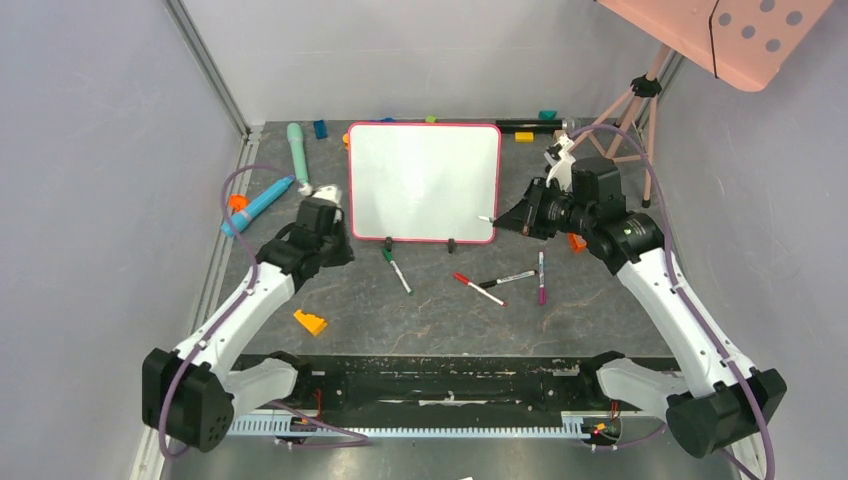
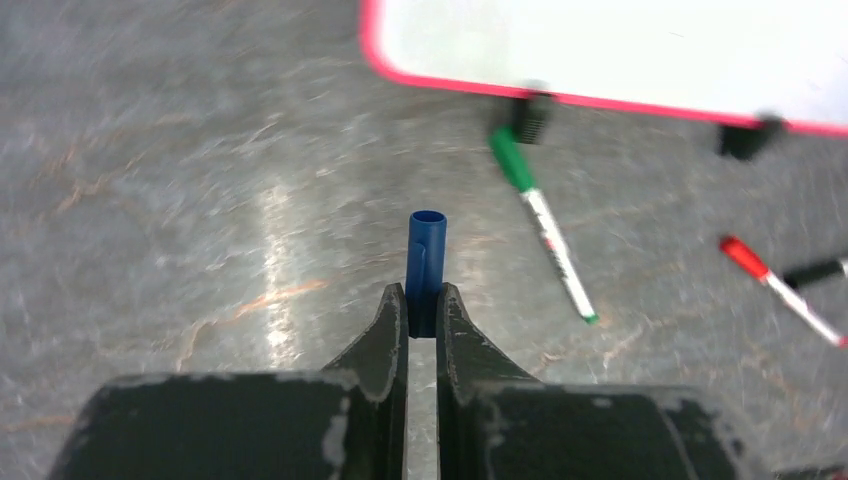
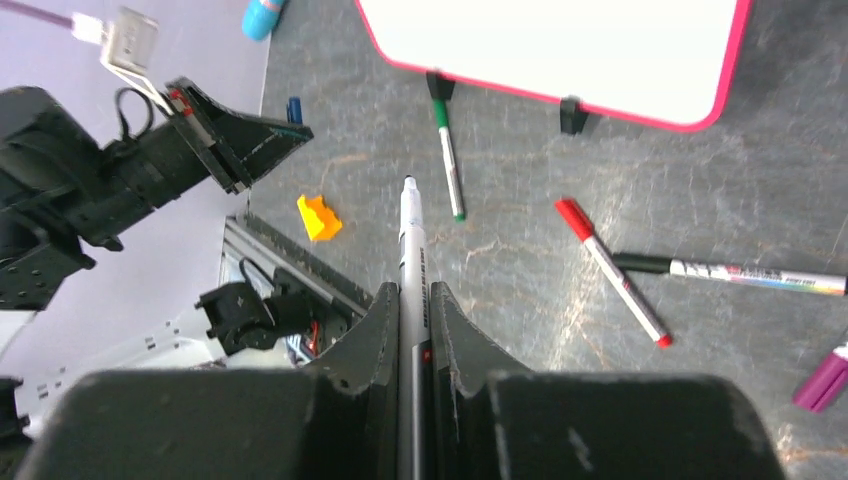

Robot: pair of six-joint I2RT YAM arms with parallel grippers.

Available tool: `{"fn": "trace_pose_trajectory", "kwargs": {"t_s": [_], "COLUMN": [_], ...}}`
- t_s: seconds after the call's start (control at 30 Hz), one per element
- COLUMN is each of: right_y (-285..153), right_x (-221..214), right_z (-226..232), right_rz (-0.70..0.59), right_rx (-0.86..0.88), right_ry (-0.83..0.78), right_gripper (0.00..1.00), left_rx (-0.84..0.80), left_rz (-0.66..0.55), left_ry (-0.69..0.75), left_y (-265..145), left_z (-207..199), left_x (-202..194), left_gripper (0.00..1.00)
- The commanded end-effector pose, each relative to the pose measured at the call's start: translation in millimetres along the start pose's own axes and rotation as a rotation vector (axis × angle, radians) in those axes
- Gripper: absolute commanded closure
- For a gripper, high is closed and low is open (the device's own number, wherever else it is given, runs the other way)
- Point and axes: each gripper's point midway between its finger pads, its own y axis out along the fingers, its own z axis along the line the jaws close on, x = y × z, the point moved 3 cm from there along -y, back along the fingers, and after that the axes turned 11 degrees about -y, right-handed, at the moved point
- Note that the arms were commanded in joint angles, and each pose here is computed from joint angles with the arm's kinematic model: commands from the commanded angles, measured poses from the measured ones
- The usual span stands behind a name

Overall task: Write a sentence on the whiteboard
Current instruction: Place the pen cap at the center of the board.

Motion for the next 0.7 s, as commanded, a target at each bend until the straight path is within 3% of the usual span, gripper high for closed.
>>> {"fn": "trace_pose_trajectory", "kwargs": {"t_s": [0.0,0.27,0.47,0.67], "right_y": [2,-3,-6,-7], "right_x": [26,24,18,14], "right_z": [-4,-5,-8,-11], "right_rz": [-0.144,-0.166,-0.174,-0.183], "right_rx": [-0.046,-0.053,-0.064,-0.077], "right_ry": [-0.013,-0.024,-0.016,-0.015], "right_gripper": [1.0,1.0,1.0,1.0], "left_rx": [0.021,0.096,0.153,0.197], "left_rz": [0.017,0.171,0.211,0.23], "left_ry": [-0.361,-0.39,-0.403,-0.386], "left_y": [16,53,65,69], "left_z": [31,54,65,73], "left_x": [-7,-31,-36,-42], "left_gripper": [0.98,0.98,0.98,0.89]}}
